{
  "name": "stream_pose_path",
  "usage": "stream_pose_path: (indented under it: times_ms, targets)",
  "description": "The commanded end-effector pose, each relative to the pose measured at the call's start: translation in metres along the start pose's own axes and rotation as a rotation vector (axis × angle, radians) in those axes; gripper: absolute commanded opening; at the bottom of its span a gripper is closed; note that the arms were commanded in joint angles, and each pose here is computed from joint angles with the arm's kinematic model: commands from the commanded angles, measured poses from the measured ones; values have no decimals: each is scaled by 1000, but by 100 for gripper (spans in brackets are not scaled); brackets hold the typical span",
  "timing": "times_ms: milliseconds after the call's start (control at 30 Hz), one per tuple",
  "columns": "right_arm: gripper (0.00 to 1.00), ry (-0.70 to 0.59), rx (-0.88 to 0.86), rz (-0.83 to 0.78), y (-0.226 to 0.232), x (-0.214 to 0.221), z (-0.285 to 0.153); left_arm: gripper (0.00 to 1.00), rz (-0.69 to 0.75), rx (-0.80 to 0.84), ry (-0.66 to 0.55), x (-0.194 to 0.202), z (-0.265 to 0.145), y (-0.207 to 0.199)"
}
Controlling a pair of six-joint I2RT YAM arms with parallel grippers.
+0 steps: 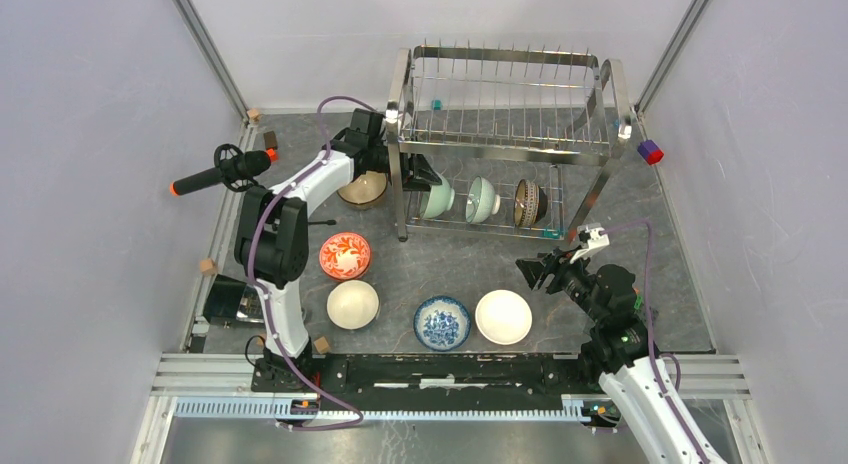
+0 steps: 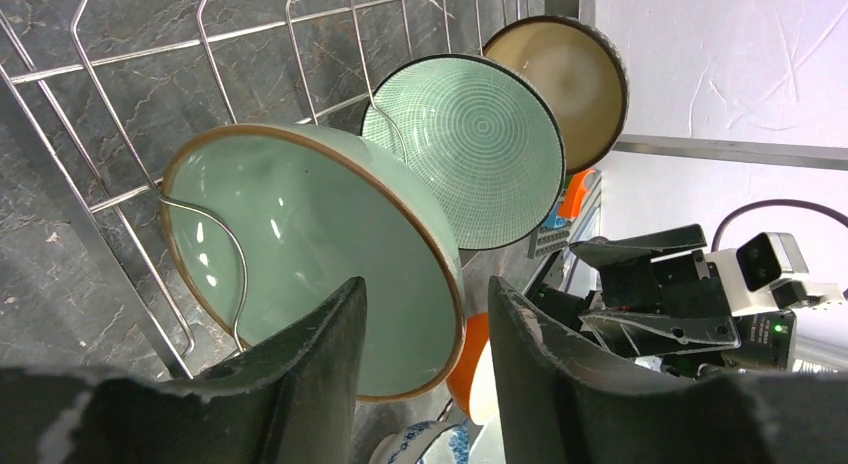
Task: Unload the bowls from the dish rack
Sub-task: Pick up the bowl from the dish rack.
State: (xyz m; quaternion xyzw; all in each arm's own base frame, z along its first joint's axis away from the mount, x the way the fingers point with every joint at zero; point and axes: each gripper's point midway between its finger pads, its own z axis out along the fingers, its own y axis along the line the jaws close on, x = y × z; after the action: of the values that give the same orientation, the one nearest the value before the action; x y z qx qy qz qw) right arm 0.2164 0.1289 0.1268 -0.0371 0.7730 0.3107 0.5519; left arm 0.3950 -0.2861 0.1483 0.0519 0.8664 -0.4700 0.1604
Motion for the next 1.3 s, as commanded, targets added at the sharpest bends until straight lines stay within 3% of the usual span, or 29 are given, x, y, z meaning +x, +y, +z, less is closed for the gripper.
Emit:
stream_pose_path:
  times_ms: [0, 333, 567, 800, 1267]
  targets:
    - [68, -36, -15, -29, 4, -11, 1, 52, 64, 21, 12, -2, 1, -7]
    - [68, -43, -29, -28, 9, -17, 1, 34, 63, 55, 44, 12, 13, -8]
    - [68, -39, -20, -27, 6, -14, 2, 22, 68, 114, 17, 11, 10, -19]
    - [68, -41, -19, -31, 6, -15, 1, 3, 45, 193, -50, -1, -2, -33]
    - [68, -45, -12, -38, 5, -17, 1, 2, 87, 266, -127, -17, -22, -68]
